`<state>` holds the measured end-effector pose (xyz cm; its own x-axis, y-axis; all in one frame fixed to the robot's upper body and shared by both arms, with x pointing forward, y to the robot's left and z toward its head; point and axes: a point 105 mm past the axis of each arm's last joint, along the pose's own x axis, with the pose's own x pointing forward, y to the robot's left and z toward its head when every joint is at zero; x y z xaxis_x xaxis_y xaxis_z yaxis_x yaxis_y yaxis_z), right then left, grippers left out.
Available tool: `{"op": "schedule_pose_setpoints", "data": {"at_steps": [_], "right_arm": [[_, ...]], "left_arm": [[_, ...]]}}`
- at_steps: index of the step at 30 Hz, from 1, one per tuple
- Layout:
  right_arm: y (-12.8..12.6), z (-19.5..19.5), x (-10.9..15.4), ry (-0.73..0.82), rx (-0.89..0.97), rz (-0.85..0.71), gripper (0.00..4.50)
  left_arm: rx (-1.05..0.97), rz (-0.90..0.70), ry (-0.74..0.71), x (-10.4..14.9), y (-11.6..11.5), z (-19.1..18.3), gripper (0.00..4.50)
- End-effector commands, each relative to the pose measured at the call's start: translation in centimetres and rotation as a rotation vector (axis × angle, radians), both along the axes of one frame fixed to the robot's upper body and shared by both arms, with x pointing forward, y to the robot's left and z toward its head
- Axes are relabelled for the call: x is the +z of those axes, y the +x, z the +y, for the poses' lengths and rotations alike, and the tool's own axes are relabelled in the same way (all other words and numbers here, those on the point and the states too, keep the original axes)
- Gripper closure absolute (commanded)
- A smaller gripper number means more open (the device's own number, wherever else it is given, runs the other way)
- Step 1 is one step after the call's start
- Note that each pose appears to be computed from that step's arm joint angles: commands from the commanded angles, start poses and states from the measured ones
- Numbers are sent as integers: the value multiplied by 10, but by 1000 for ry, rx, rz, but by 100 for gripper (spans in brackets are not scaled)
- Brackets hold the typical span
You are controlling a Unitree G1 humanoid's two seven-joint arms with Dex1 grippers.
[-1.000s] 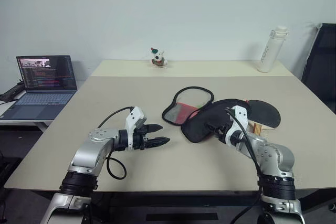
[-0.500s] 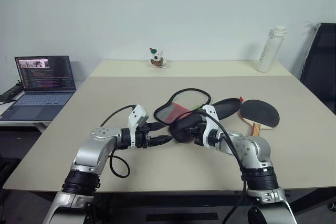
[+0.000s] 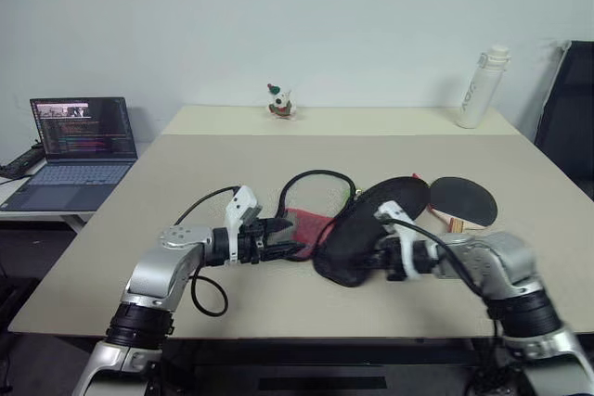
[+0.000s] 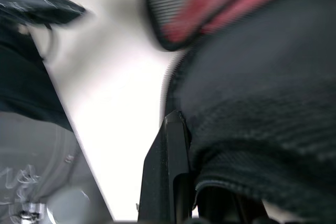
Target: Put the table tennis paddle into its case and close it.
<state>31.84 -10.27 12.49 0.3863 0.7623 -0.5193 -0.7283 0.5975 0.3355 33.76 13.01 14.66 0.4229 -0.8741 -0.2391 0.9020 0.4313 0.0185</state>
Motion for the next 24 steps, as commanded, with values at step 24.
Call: {"op": "schedule_pose_setpoints", "data": {"at_steps": [24], "right_arm": [[58,-98,6,-271,-41,-74,427]], "left_arm": [[-48,-105,-16,23,4,-6,96]]}}
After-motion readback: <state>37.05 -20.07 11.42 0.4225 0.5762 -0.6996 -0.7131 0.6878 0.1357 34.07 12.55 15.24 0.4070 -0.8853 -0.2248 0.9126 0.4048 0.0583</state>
